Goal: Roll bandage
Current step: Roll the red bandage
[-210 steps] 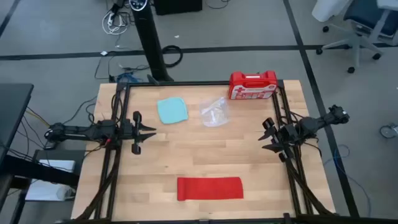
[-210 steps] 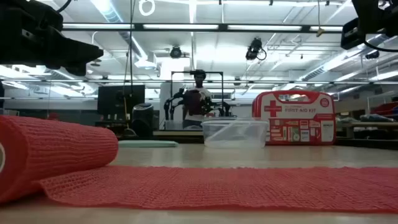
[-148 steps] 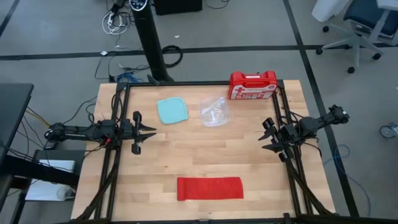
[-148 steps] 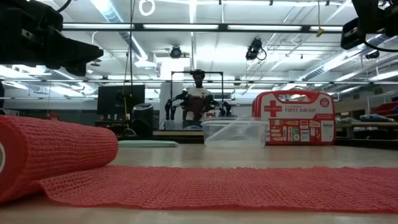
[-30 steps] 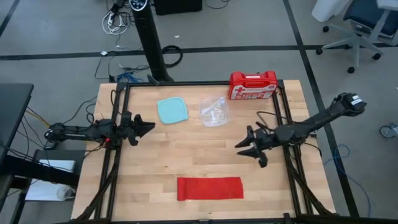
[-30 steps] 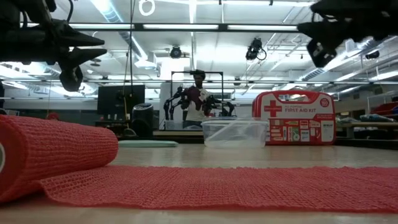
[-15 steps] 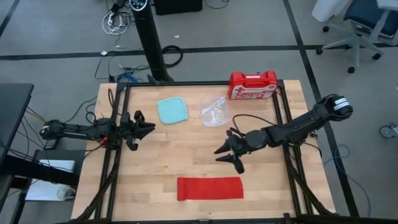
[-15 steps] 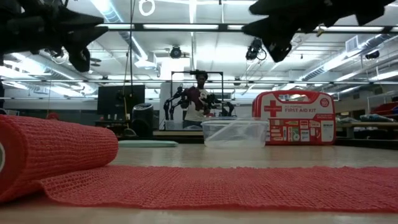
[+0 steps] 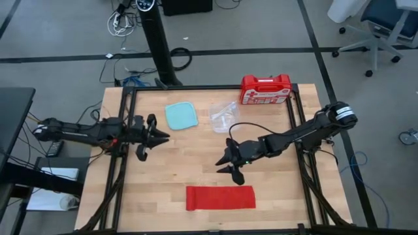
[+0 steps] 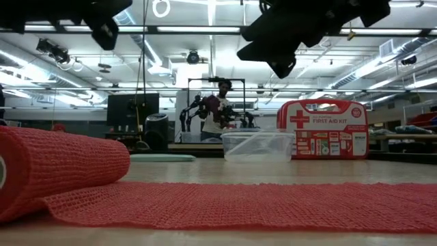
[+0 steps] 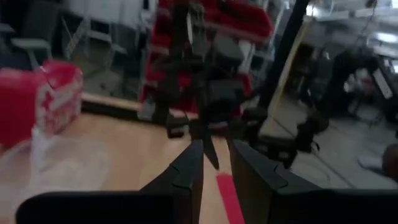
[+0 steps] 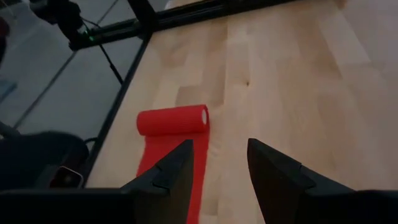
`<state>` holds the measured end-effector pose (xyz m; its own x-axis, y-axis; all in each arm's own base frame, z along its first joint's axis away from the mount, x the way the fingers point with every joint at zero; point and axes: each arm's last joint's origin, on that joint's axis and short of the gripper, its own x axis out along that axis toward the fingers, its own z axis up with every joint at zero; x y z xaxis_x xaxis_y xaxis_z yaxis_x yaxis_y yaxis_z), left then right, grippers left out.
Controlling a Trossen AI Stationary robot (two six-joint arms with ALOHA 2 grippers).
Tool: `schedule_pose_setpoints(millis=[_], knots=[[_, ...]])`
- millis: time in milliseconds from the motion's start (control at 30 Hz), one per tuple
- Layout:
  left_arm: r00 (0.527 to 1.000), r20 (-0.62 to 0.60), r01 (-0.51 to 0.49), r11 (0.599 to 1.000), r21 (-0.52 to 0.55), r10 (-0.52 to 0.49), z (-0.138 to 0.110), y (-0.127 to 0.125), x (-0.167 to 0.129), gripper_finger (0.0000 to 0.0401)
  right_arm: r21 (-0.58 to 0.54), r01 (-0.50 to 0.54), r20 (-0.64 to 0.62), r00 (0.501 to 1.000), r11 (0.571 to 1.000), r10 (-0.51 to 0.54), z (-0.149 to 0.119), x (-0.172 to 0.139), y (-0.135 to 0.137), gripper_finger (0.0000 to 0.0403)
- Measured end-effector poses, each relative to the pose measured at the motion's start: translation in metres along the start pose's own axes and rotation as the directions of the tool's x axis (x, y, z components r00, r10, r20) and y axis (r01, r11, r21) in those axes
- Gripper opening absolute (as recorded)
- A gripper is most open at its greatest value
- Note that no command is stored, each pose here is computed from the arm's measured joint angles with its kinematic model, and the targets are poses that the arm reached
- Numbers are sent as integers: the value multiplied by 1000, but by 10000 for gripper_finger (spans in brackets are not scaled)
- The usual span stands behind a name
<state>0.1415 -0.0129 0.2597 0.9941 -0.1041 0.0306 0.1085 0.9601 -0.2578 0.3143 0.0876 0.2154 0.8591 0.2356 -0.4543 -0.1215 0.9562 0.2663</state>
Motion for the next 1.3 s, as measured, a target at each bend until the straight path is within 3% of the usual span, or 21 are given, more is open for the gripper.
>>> schedule_pose_setpoints(millis=[133, 267, 533, 767, 1000, 1300], knots=[[991, -127, 40, 999, 15, -38, 8, -4, 20, 85, -18, 20, -5, 1000, 1000, -20, 2, 3, -6, 152], [969, -236, 83, 996, 28, -74, 7, -8, 37, 85, 38, 41, 4, 999, 998, -41, 4, 3, -14, 152], [947, -321, 61, 995, 73, -35, -7, -7, 52, 85, 53, 84, -63, 995, 995, -81, -3, 3, -15, 152], [942, -319, 98, 995, -35, -104, -14, -26, 58, 85, 37, 55, -87, 995, 998, -52, -5, 3, -12, 152], [955, -274, 111, 993, -41, -118, -20, -58, 56, 85, -26, 15, -89, 996, 1000, -17, 7, 8, 6, 152], [976, -217, 17, 999, -33, -23, -26, -89, 42, 85, -151, -47, -187, 982, 987, 18, 28, 62, 45, 152]])
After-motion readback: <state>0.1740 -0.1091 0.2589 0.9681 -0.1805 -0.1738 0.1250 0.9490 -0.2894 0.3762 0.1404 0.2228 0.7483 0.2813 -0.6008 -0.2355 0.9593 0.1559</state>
